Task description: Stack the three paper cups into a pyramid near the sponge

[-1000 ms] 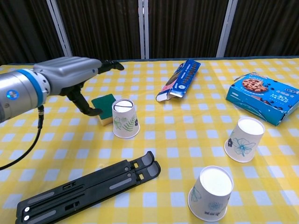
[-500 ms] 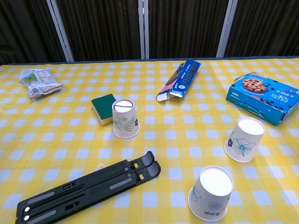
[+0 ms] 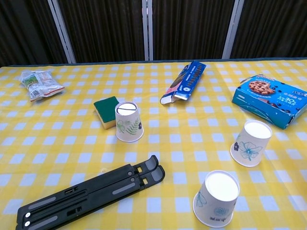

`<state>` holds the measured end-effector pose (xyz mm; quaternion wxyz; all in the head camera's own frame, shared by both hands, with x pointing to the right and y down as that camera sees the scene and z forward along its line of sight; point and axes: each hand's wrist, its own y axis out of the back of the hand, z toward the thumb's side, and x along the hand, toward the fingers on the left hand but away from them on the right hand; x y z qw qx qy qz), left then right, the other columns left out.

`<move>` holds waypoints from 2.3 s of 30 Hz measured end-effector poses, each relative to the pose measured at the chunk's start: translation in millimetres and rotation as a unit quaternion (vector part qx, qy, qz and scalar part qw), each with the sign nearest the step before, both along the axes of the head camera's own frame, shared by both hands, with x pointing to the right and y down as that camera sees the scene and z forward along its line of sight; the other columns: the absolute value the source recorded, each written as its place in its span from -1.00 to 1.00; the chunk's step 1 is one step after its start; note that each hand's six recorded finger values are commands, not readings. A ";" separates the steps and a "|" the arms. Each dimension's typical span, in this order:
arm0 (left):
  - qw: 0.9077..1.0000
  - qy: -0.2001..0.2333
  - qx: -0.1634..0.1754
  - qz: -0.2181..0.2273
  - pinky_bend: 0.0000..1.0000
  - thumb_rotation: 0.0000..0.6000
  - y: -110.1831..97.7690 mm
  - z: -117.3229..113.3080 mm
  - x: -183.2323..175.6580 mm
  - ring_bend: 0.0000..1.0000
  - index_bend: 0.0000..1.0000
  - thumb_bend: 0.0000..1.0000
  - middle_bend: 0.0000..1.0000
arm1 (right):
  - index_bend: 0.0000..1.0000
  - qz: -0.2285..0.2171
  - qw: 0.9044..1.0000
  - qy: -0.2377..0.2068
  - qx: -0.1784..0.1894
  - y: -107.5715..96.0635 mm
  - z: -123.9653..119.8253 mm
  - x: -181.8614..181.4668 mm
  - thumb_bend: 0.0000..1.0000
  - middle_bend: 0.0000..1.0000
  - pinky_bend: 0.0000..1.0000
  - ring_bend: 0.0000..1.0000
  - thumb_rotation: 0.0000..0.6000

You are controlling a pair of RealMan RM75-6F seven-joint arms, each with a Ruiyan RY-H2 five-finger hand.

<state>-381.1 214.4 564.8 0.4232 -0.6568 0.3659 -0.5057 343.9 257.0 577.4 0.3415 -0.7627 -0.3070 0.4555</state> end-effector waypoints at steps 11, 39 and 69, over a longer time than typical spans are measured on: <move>1.000 0.001 -0.003 -0.005 -1.00 1.00 -2.6 0.5 -1.9 -1.00 -1.00 -0.43 -1.00 | -0.64 -0.063 0.990 -0.079 -0.097 16.3 -5.2 -39.5 -0.49 -1.00 -1.00 -1.00 1.00; 1.000 -0.001 -0.014 -0.006 -1.00 1.00 -4.2 4.7 -3.7 -1.00 -1.00 -0.43 -1.00 | -0.68 -0.148 0.962 -0.115 -0.199 17.9 43.4 -121.9 -0.42 -1.00 -1.00 -1.00 1.00; 1.000 0.002 -0.015 -0.003 -1.00 1.00 -3.4 3.0 -2.1 -1.00 -1.00 -0.43 -1.00 | -0.40 -0.115 0.969 -0.096 -0.194 10.0 72.4 -129.7 -0.41 -0.99 -1.00 -1.00 1.00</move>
